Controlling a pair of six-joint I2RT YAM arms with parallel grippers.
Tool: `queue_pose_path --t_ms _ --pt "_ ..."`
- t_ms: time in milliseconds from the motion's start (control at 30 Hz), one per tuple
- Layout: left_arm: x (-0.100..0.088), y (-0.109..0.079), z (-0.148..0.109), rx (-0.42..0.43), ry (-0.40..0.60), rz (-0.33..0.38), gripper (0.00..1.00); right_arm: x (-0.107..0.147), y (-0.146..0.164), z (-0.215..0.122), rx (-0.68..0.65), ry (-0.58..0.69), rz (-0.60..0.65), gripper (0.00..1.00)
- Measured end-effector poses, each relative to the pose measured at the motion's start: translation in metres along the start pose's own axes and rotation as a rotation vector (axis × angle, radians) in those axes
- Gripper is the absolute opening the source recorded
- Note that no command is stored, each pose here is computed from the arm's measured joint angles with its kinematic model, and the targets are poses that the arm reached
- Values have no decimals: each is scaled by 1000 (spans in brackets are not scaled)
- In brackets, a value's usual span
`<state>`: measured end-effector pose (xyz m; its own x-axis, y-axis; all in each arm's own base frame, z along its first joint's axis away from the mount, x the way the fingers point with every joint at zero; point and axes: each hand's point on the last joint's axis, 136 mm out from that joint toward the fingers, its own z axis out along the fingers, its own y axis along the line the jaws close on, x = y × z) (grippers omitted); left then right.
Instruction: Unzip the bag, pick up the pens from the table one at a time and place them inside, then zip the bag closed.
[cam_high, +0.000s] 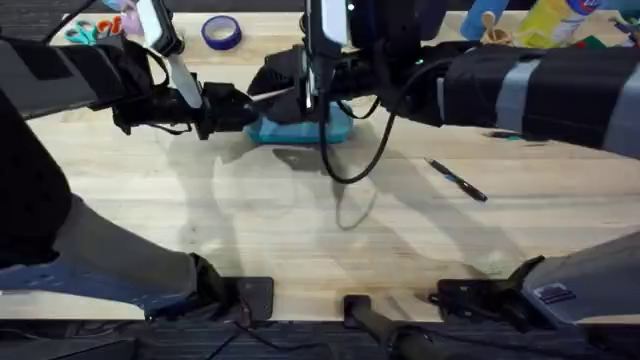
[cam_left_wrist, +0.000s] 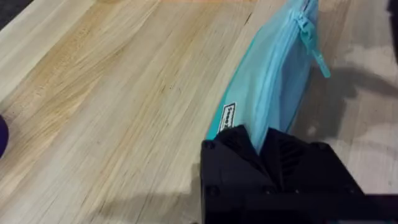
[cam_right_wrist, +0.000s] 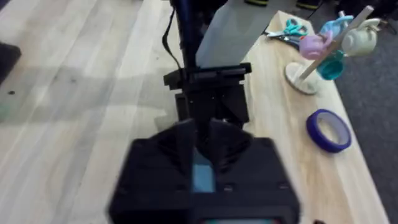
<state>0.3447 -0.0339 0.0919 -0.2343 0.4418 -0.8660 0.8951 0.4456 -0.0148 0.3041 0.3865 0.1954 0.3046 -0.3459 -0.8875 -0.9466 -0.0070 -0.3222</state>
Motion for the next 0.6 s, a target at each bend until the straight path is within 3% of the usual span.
queue_pose_path --t_ms 200,433,600 --pt "0 0 0 0 0 0 42 6 6 -12 3 83 60 956" --pt "0 0 0 0 0 0 42 -12 5 -58 107 217 86 993" --pt "0 0 0 0 0 0 42 -10 15 -92 161 341 118 994"
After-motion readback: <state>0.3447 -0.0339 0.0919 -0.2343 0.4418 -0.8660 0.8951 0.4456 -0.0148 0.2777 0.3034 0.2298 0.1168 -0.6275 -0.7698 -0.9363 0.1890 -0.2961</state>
